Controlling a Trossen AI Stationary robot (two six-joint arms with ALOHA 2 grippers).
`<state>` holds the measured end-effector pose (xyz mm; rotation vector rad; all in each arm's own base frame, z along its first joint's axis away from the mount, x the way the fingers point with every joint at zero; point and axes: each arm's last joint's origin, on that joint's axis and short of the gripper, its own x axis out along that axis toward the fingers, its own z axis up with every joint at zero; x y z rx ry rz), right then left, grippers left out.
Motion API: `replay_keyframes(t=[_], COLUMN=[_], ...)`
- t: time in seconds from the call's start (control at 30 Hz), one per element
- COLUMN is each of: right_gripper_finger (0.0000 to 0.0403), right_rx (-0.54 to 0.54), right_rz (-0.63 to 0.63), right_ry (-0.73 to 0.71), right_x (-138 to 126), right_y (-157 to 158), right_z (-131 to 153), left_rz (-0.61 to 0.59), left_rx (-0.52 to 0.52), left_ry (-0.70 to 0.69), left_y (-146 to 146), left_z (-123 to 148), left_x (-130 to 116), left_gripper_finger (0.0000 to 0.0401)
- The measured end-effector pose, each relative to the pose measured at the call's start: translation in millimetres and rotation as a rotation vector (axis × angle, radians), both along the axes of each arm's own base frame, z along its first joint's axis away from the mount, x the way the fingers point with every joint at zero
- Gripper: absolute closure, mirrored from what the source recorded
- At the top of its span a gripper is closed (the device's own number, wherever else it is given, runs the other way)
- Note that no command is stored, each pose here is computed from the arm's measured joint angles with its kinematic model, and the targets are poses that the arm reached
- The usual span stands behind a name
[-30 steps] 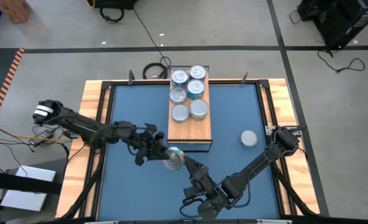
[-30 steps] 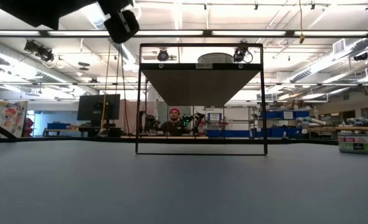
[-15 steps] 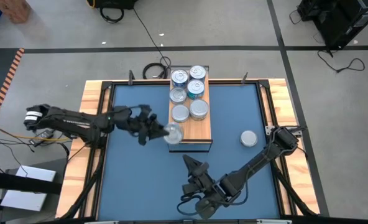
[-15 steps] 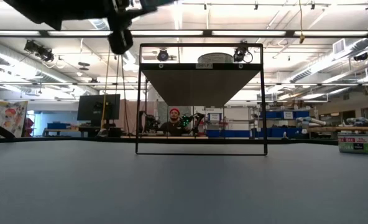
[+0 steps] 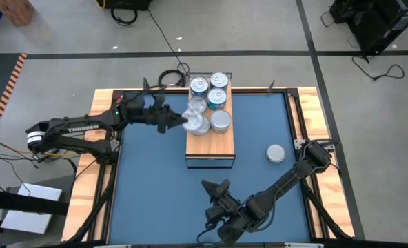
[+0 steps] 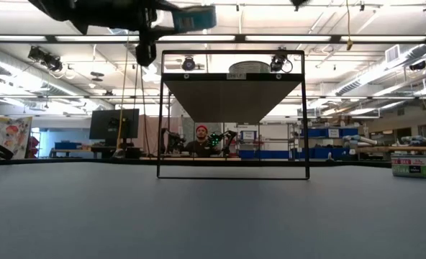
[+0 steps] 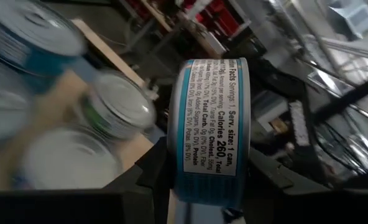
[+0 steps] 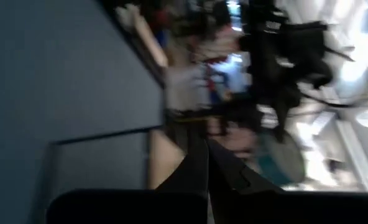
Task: Stack canned seafood by type on shelf
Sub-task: Stack the yellow-blue tuna can on top of the other yellow-blue tuna can on the shelf
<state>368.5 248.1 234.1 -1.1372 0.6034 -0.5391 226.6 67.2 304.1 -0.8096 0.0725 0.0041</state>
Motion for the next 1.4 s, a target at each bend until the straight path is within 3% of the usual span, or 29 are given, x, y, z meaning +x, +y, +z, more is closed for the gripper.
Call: replay_keyframes(t=[0.13,0.33,0.47,0.9,1.27,1.4], right_gripper_finger=[0.04,0.0401,0.0401,0.04,0.04,0.04], right_rx=[0.144,0.346,0.406,0.465,0.474,0.48], right_rz=[0.003,-0.11,-0.169,-0.187,-0.186,-0.186], right_ry=[0.045,0.056,0.046,0.037,0.048,0.053], right_x=[-12,-29,-35,-37,-38,-38], right_y=[-5,-17,-21,-20,-19,-19], right_z=[-14,-26,-28,-28,-28,-28], left_rz=[0.049,0.108,0.141,0.176,0.156,0.154], left_rx=[0.012,0.012,-0.008,-0.094,-0.133,-0.128], left_ry=[0.031,0.093,0.131,0.141,0.157,0.148], left_y=[13,32,44,78,82,82], left_z=[-2,-16,-27,-48,-52,-51], left_x=[-3,1,6,12,10,10], left_gripper_finger=[0.0259,0.0259,0.0259,0.0259,0.0258,0.024])
